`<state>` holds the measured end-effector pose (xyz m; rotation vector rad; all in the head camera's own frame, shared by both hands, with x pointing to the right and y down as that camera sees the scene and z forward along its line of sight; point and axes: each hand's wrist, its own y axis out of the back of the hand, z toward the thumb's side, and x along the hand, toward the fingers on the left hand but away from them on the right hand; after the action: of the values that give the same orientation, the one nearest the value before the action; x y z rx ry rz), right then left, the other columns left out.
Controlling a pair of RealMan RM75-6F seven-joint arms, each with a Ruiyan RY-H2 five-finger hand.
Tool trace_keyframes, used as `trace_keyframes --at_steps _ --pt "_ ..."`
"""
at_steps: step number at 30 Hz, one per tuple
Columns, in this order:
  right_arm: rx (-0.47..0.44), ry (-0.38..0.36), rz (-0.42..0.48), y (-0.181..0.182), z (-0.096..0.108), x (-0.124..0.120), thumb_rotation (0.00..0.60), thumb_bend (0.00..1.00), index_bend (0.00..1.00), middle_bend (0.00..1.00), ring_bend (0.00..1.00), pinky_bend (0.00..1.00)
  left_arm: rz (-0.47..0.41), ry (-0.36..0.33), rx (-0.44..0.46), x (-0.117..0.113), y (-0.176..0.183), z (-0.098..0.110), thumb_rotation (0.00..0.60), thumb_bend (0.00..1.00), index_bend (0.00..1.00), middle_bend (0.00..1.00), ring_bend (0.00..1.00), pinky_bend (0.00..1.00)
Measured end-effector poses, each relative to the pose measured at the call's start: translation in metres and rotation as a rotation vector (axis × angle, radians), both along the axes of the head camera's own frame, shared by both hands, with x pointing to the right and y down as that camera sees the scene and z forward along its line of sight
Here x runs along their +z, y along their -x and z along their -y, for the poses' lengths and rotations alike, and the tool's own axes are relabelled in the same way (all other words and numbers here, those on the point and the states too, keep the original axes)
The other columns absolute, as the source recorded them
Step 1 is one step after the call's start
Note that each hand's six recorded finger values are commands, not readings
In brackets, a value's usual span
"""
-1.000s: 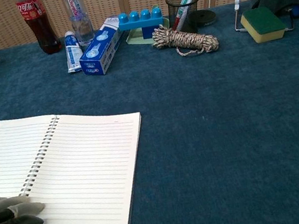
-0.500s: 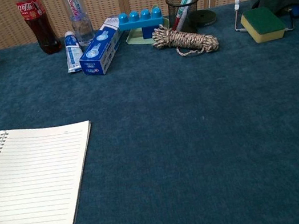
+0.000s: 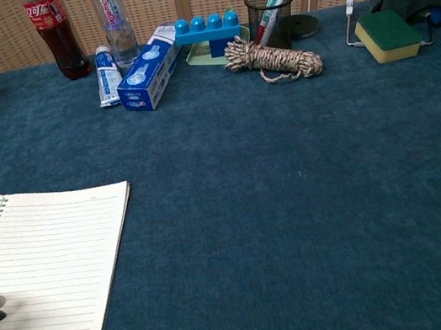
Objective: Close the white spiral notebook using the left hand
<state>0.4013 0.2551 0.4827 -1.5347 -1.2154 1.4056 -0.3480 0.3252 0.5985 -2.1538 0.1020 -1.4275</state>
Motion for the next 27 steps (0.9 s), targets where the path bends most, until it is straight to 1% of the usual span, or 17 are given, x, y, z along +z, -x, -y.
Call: trace_keyframes --at_steps 6,12,19,27 --pt "0.007 -0.006 0.003 -0.002 0.001 -0.002 0.600 0.00 0.00 0.00 0.00 0.00 -0.012 0.024 0.063 0.008 -0.027 -0.002 0.600 0.03 0.00 0.00 0.00 0.00" --pt "0.006 -0.007 0.005 -0.002 0.000 -0.003 0.600 0.00 0.00 0.00 0.00 0.00 -0.010 0.040 0.114 0.008 -0.047 -0.006 0.600 0.03 0.00 0.02 0.00 0.00" --pt "0.003 -0.005 0.004 -0.001 0.000 -0.002 0.600 0.00 0.00 0.00 0.00 0.00 0.010 0.055 0.149 0.007 -0.053 -0.013 0.600 0.03 0.00 0.03 0.00 0.00" --pt "0.000 -0.001 0.001 0.000 -0.001 -0.001 0.600 0.00 0.00 0.00 0.00 0.00 0.022 0.085 0.189 0.002 -0.052 -0.028 0.600 0.03 0.00 0.04 0.00 0.00"
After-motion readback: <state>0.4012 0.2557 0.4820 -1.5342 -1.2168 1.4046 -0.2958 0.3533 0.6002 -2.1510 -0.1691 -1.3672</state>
